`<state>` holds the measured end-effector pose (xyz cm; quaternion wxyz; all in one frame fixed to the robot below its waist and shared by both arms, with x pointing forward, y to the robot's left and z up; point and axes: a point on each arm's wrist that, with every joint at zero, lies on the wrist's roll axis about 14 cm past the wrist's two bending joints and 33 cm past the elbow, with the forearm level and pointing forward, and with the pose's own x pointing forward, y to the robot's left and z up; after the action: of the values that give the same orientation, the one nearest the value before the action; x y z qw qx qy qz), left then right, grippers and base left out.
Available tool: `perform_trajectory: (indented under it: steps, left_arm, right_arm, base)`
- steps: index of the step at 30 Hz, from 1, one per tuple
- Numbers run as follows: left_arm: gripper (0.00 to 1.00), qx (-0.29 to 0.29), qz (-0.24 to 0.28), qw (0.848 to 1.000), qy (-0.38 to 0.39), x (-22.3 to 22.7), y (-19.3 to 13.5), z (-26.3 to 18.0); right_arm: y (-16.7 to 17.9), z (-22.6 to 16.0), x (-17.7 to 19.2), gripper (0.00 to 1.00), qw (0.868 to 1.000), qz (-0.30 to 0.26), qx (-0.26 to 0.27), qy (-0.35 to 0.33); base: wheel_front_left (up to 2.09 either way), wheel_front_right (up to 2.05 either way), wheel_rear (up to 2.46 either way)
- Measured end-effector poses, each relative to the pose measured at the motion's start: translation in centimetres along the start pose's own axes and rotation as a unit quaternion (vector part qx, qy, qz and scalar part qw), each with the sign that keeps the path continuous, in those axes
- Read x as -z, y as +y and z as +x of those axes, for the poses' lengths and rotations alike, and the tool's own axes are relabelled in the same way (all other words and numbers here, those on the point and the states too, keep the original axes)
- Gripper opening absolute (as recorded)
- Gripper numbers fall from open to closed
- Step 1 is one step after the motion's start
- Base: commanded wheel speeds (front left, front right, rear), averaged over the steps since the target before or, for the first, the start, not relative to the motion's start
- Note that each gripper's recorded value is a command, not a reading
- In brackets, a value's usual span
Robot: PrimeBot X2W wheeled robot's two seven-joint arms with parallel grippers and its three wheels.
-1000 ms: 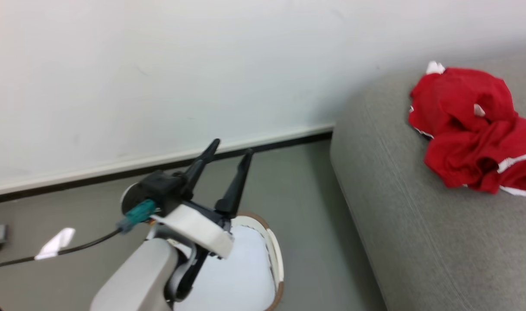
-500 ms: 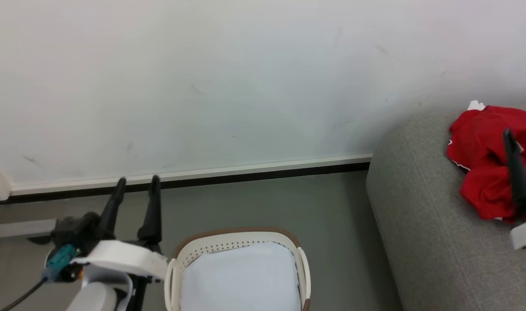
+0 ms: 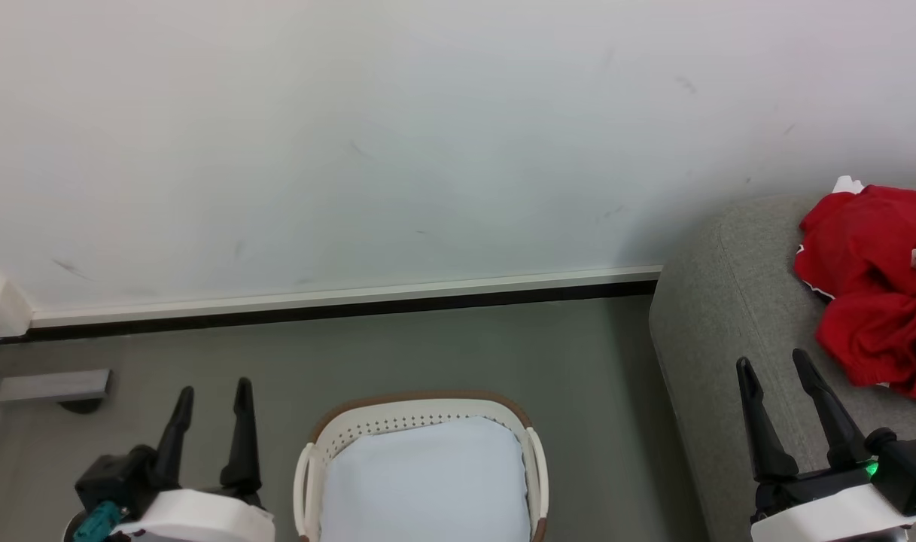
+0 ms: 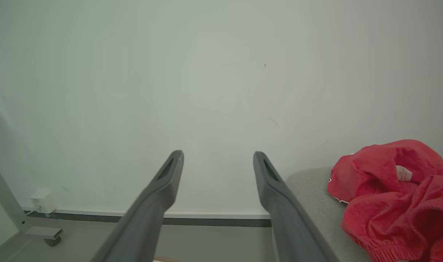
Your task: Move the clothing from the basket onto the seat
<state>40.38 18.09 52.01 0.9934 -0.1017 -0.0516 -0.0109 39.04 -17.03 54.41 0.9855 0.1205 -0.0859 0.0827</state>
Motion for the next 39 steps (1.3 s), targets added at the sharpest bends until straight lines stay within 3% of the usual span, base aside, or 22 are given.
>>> perform_trajectory:
  steps: [11,35,36,39]
  left_arm:
    - [1.0,0.009,0.028,0.999,0.016,1.5,-0.4,-1.1]
    - [1.0,0.013,0.029,0.999,0.02,1.8,-0.2,-1.1]
    - [0.0,0.013,0.029,0.999,0.022,1.9,-0.3,-1.1]
    - [0.0,0.011,0.025,0.999,0.043,3.2,-0.3,-1.9]
  right_arm:
    - [1.6,-0.5,1.6,1.0,1.0,0.001,-0.015,0.021]
    - [2.2,-0.6,2.1,1.0,0.999,0.009,-0.017,0.026]
    - [2.2,-0.6,2.2,0.0,0.999,0.01,-0.017,0.028]
    - [2.1,-1.3,3.4,0.0,0.999,0.015,-0.011,0.047]
  base:
    - [0.0,0.0,0.0]
    - [0.0,0.0,0.0]
    - [0.0,0.0,0.0]
    - [0.0,0.0,0.0]
